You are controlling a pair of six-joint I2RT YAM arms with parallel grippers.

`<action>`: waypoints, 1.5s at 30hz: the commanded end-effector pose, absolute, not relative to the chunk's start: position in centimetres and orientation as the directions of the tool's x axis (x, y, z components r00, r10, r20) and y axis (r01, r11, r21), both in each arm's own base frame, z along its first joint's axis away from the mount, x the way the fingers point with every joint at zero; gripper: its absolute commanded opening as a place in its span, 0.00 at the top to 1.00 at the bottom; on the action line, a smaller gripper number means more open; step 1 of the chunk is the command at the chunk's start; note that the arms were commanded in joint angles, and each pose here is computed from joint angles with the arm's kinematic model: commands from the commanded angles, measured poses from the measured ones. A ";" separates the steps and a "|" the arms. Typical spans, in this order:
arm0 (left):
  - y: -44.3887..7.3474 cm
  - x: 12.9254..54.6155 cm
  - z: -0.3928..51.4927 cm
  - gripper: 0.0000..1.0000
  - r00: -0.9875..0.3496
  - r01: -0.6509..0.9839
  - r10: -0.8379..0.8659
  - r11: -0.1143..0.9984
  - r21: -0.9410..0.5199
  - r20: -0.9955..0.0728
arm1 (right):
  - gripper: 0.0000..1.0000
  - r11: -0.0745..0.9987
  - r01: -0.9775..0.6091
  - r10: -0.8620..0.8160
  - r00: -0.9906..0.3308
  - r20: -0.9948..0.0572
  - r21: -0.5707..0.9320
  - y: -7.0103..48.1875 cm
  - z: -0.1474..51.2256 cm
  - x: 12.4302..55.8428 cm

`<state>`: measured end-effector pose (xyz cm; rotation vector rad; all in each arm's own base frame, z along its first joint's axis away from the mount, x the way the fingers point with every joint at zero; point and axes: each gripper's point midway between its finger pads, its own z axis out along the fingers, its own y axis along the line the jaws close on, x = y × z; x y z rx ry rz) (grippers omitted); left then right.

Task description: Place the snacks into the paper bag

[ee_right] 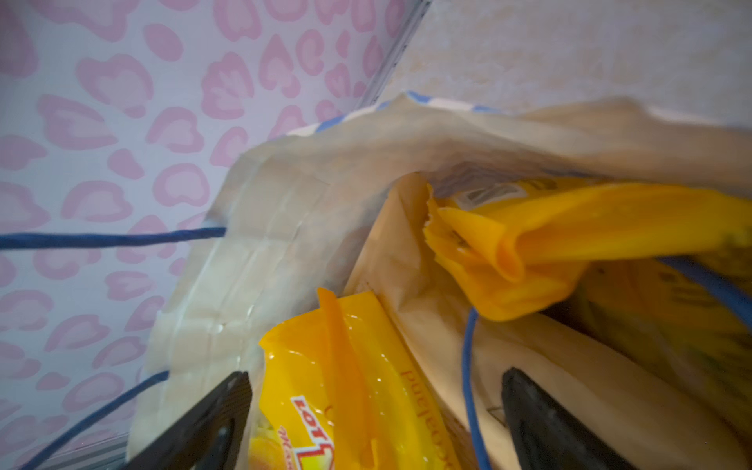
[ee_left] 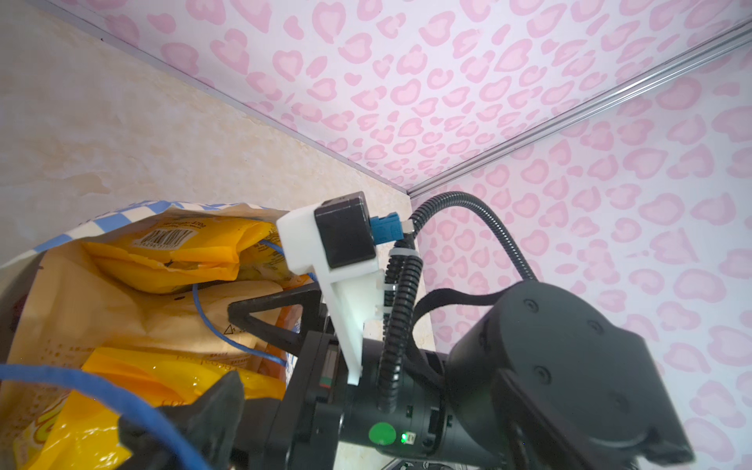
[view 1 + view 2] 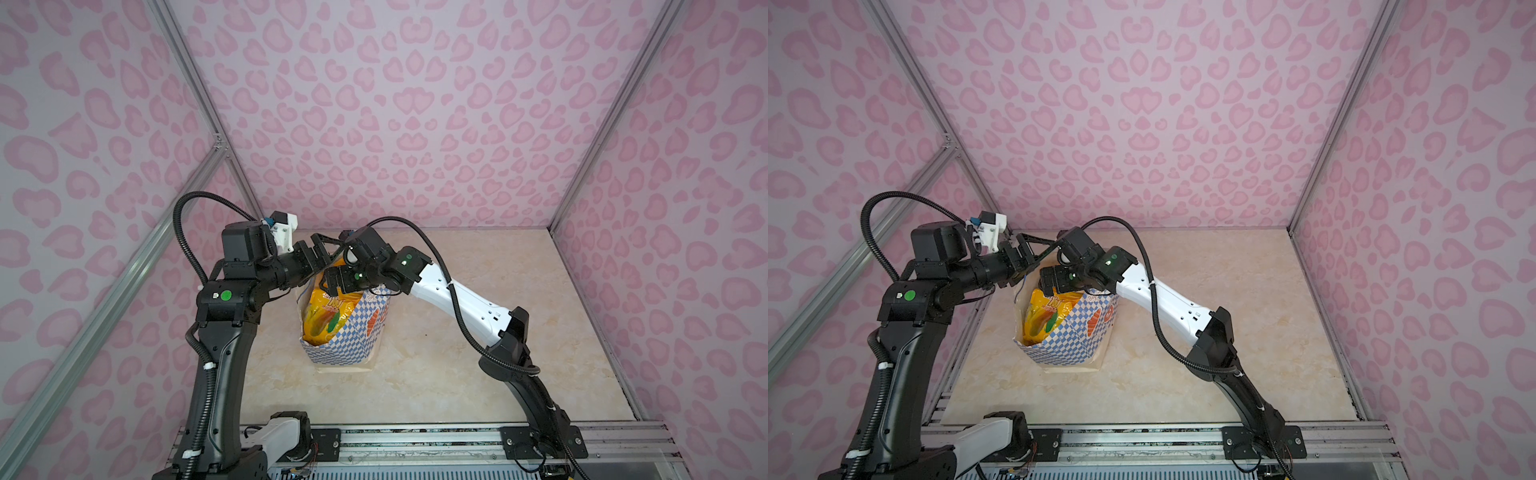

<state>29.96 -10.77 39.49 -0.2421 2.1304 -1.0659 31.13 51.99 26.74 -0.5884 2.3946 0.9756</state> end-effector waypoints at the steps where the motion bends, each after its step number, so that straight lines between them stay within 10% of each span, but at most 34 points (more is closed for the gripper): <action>1: -11.2 29.6 40.9 0.02 -0.700 0.200 -0.451 0.621 -0.758 -0.554 | 0.02 0.555 -0.585 -0.206 -0.785 -0.584 0.591 53.3 28.2 31.0; 8: -10.8 29.0 40.9 0.02 -0.689 0.194 -0.450 0.639 -0.744 -0.567 | 0.02 0.454 -0.625 -0.234 -0.771 -0.592 0.635 54.1 29.8 29.8; 18: -10.6 29.4 39.8 0.02 -0.696 0.165 -0.459 0.647 -0.744 -0.553 | 0.02 0.760 -0.401 0.041 -0.756 -0.653 0.512 45.3 31.1 35.6; 45: -10.3 29.4 38.9 0.02 -0.695 0.146 -0.457 0.666 -0.732 -0.555 | 0.01 0.711 -0.174 0.296 -0.805 -0.515 0.681 46.1 29.9 36.1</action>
